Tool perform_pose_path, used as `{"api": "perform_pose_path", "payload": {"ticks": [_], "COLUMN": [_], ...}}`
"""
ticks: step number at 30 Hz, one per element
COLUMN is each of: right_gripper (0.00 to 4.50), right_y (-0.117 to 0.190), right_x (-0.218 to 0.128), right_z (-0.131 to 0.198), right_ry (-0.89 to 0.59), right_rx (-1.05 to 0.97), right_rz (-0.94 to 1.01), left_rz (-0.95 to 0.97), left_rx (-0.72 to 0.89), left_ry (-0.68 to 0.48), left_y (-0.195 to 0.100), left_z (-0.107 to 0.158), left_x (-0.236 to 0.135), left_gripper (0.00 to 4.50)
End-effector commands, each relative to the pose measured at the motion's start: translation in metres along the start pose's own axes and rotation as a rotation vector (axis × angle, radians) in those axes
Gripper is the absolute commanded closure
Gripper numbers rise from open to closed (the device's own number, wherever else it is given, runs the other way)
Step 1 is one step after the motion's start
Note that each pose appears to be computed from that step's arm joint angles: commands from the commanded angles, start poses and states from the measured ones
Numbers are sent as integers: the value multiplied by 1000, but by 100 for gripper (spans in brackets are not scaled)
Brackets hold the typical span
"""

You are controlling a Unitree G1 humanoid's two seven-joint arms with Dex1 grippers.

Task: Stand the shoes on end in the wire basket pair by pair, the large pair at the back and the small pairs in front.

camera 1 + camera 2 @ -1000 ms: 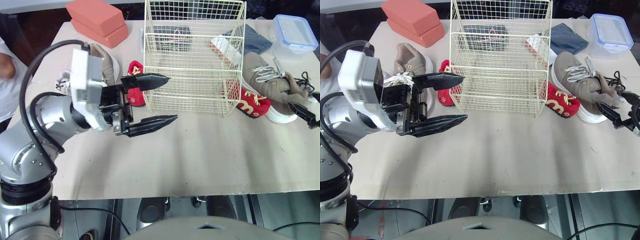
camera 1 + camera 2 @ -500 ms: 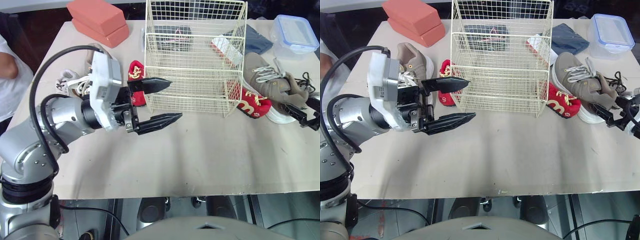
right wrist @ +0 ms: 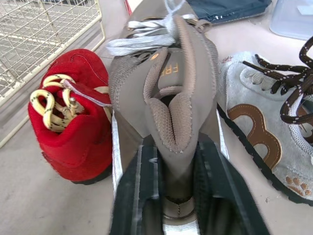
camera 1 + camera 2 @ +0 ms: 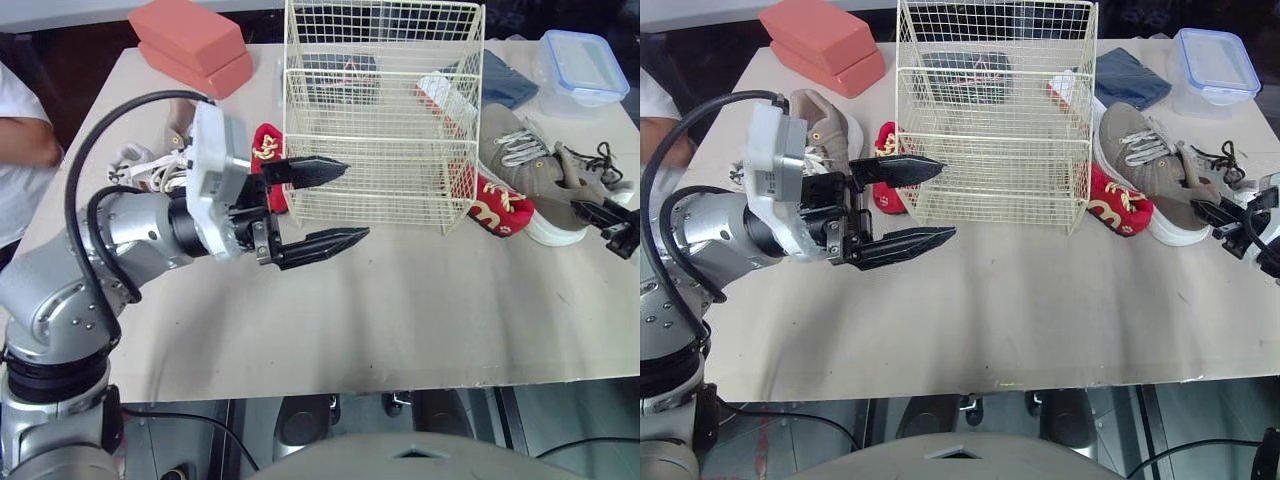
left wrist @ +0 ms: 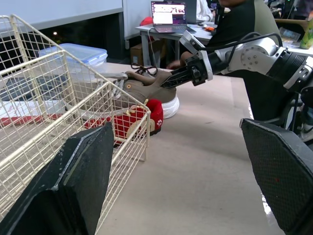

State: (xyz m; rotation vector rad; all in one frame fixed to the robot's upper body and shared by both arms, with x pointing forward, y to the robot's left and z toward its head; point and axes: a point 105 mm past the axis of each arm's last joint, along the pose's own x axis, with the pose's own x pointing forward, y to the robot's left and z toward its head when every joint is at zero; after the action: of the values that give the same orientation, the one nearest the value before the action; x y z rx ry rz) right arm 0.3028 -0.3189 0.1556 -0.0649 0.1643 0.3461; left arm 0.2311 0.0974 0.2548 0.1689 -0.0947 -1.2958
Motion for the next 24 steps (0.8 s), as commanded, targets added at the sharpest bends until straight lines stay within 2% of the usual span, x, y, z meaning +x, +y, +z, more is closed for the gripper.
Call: {"api": "perform_pose_path", "payload": {"ticks": [1, 6, 10, 14, 18, 24], "right_gripper": [444, 444, 444, 444, 444, 444], "right_y": [-1, -12, -9, 2, 44, 115], "right_x": [-3, -11, -23, -31, -31, -11], "right_z": [22, 51, 94, 122, 153, 152], "right_ry": [-117, -285, -518, -696, -843, -809], "right_rx": [-58, -101, -128, -156, -226, -523], "right_rz": [-38, -144, -179, -164, 37, 382], "left_rz": [-9, -28, -36, -37, -15, 20], "left_rx": [46, 56, 74, 84, 111, 154], "left_ry": [-19, -21, -23, -25, -18, 14], "left_y": [1, 4, 8, 11, 19, 29], "left_z": [6, 4, 5, 5, 8, 12], "left_x": [-1, -1, -1, -2, -10, -30], "left_gripper": [0, 0, 0, 0, 0, 0]}}
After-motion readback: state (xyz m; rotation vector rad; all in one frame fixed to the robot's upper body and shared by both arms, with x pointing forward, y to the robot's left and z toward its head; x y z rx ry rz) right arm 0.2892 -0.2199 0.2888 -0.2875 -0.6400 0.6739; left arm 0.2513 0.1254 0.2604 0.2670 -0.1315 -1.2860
